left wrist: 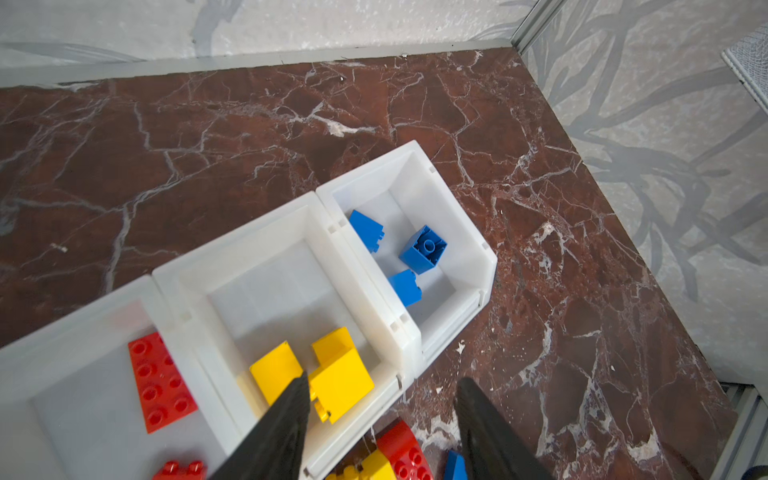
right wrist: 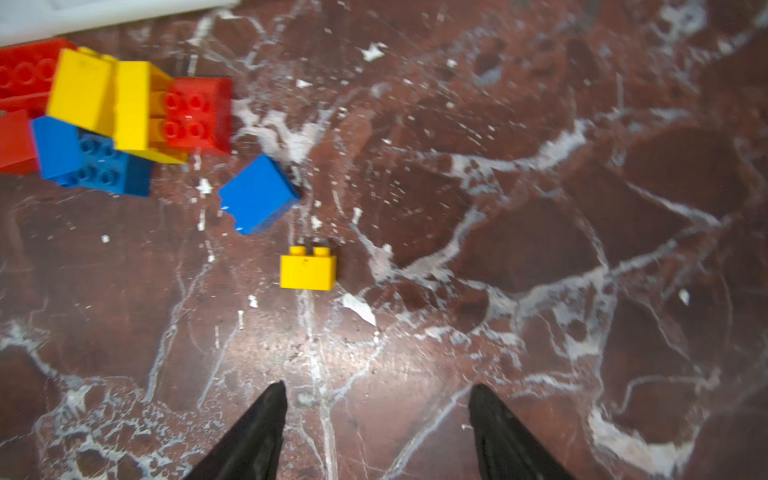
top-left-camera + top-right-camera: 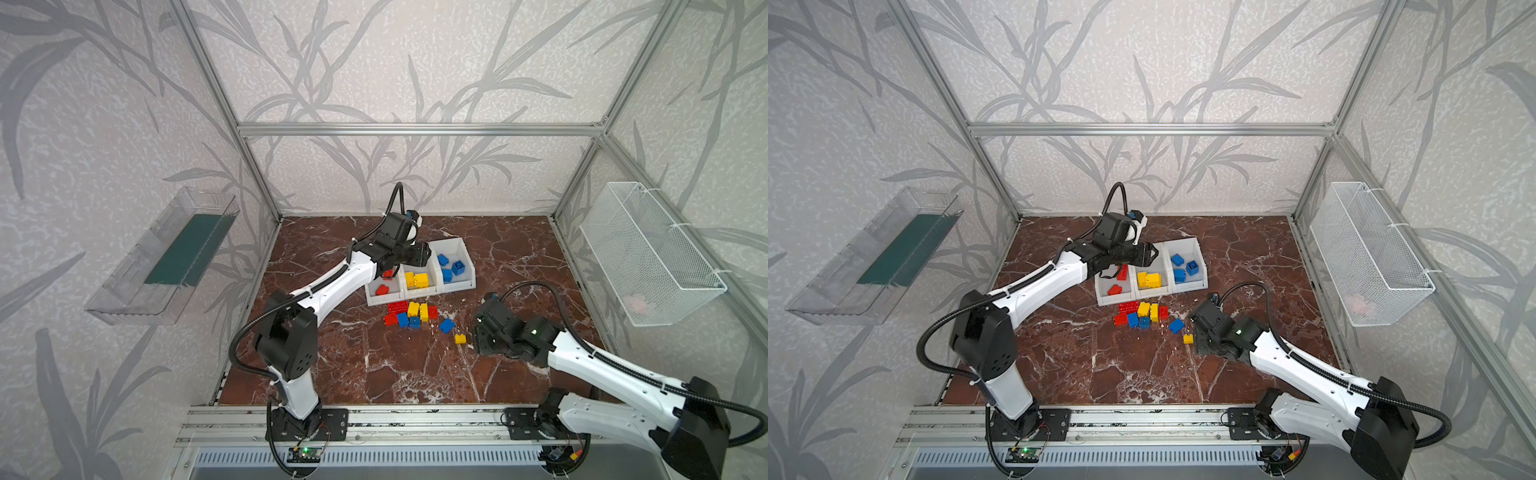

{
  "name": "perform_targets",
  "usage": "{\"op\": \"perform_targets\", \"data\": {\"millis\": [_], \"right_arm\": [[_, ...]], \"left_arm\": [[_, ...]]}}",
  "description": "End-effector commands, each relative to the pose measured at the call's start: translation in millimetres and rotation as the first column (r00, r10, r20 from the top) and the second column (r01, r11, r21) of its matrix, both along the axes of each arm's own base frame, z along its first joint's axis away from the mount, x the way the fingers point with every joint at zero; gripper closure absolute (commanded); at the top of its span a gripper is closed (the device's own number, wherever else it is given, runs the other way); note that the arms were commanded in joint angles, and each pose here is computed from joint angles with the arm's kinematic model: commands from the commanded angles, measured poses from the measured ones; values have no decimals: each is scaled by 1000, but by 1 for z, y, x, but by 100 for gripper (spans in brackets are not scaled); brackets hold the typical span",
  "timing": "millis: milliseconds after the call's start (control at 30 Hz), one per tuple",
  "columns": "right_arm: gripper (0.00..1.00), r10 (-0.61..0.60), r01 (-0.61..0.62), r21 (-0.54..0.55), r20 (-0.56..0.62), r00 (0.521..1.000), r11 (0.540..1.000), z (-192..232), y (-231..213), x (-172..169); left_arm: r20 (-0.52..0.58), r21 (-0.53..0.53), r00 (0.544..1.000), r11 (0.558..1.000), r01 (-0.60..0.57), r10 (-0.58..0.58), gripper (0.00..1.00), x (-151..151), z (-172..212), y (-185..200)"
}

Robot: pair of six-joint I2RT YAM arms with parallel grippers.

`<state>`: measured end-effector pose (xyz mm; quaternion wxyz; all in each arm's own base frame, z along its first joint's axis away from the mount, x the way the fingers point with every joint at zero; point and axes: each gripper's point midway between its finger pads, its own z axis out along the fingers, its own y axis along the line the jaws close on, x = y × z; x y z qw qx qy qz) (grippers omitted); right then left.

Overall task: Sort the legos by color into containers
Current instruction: 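Grasp a blue brick near the pile with the right gripper while the left arm withdraws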

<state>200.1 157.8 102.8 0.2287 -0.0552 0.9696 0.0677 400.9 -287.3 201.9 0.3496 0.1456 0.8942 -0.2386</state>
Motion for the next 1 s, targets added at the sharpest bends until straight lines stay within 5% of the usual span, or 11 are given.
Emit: {"op": "perform_targets", "data": {"millis": [0, 367, 967], "right_arm": [[30, 182, -185, 20, 108, 977, 983, 22, 32, 24], [30, 398, -399, -26, -40, 916, 916, -11, 75, 50], [31, 368, -394, -107, -197, 909, 913, -72, 75, 74]], "left_arm": [[9, -10, 999, 999, -44, 44, 40, -16, 5, 20], [-6, 14, 984, 984, -176, 176, 38, -69, -15, 79], [-17, 36, 963, 963, -268, 269, 36, -107, -37, 119]]}}
